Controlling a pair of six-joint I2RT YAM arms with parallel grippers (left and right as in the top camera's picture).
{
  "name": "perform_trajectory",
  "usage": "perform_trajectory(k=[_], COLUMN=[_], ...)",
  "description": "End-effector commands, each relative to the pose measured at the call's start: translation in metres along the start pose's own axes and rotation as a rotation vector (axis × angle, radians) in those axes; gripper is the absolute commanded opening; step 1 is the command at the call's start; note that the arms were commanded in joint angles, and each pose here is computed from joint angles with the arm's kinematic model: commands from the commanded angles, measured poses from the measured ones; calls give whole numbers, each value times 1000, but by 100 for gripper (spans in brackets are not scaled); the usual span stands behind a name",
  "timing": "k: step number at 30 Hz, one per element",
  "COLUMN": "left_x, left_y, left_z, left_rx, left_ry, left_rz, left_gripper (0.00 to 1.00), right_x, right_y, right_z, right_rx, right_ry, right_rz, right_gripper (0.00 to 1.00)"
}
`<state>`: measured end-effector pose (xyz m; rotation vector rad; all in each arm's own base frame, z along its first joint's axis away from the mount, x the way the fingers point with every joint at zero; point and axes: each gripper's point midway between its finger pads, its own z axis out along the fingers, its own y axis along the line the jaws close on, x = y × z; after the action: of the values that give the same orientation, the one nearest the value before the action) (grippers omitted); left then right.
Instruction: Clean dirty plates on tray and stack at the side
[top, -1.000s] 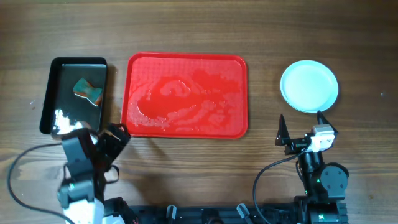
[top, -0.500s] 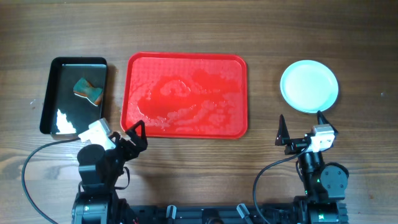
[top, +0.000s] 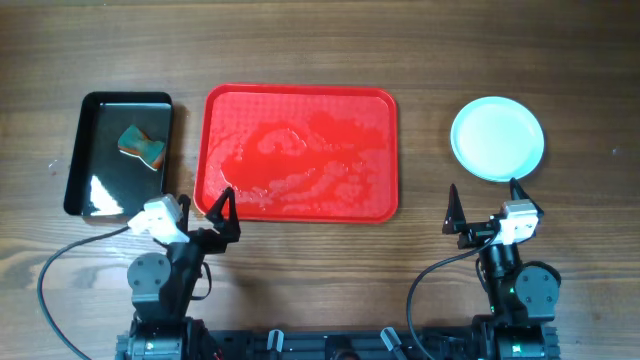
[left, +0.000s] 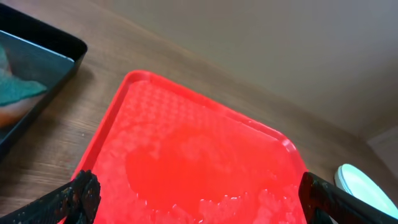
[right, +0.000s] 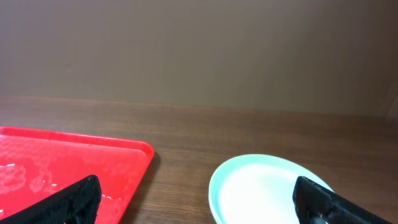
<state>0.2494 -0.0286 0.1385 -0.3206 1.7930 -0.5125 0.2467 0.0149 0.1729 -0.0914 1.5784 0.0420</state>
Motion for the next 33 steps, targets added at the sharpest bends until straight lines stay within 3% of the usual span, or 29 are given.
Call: perform_trajectory(k=[1, 7, 14, 33], left_x=[12, 4, -16, -19], left_y=[7, 1, -12, -2], left_z=[3, -1, -10, -10], left_rx=[-1, 20, 65, -3], left_ry=[-6, -48, -149, -166], left_rz=[39, 163, 184, 315], left_gripper=[100, 100, 100, 100], right_x=[-2, -2, -2, -2], right_y=[-4, -4, -4, -4], right_z=[-1, -1, -1, -1], right_rx=[19, 19, 19, 19], right_ry=[-10, -10, -10, -10], right_rz=[-14, -15, -15, -15], right_gripper=[100, 100, 100, 100])
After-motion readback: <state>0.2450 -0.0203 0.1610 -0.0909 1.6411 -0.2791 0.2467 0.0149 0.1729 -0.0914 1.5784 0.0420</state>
